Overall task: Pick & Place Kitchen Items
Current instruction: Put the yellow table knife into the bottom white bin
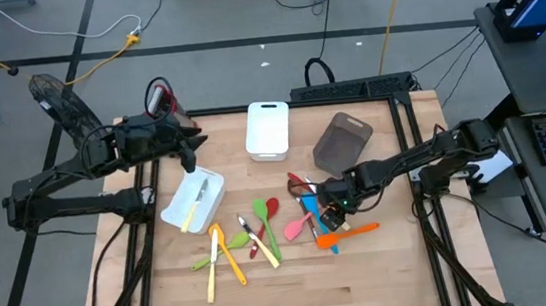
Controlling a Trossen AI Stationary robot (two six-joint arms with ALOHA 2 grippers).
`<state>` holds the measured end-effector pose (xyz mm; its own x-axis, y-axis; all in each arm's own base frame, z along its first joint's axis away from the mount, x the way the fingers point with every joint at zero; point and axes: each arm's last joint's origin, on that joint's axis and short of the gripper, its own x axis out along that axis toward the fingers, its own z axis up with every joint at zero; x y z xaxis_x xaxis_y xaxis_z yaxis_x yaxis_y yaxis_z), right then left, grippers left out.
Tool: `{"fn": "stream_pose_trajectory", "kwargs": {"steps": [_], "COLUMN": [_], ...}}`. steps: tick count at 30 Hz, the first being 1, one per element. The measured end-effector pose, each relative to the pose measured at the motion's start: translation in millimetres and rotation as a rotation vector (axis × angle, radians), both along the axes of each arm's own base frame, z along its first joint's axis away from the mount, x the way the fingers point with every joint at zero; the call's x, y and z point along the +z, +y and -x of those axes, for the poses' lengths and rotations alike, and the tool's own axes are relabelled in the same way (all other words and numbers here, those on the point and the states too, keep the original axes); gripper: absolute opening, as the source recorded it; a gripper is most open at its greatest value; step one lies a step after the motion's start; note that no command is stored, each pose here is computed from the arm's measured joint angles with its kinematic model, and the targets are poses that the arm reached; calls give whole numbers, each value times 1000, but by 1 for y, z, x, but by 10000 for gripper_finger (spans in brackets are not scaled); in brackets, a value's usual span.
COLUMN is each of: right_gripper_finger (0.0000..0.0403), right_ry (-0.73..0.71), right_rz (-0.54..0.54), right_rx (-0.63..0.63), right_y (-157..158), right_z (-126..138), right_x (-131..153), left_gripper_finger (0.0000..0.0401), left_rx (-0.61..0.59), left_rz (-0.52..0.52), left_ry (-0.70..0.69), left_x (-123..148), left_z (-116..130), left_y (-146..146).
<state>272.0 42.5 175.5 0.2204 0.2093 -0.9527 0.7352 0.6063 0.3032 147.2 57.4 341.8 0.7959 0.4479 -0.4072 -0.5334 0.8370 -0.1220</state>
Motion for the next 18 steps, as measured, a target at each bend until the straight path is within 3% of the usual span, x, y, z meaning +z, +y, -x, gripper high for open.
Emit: {"fn": "stream_pose_trajectory", "kwargs": {"steps": [12,18], "right_gripper_finger": [212,212], "right_ry": [174,217], "right_rz": [33,29], "right_rx": [-64,-117], "right_y": [5,5], "right_z": [-8,-7], "right_x": [-42,-47], "left_gripper_finger": [145,145], "left_rx": [-10,-10], "left_rz": [-21,-21], "left_ry": [11,12], "left_x": [0,0], "left_z": [0,0], "left_y": [0,0]}}
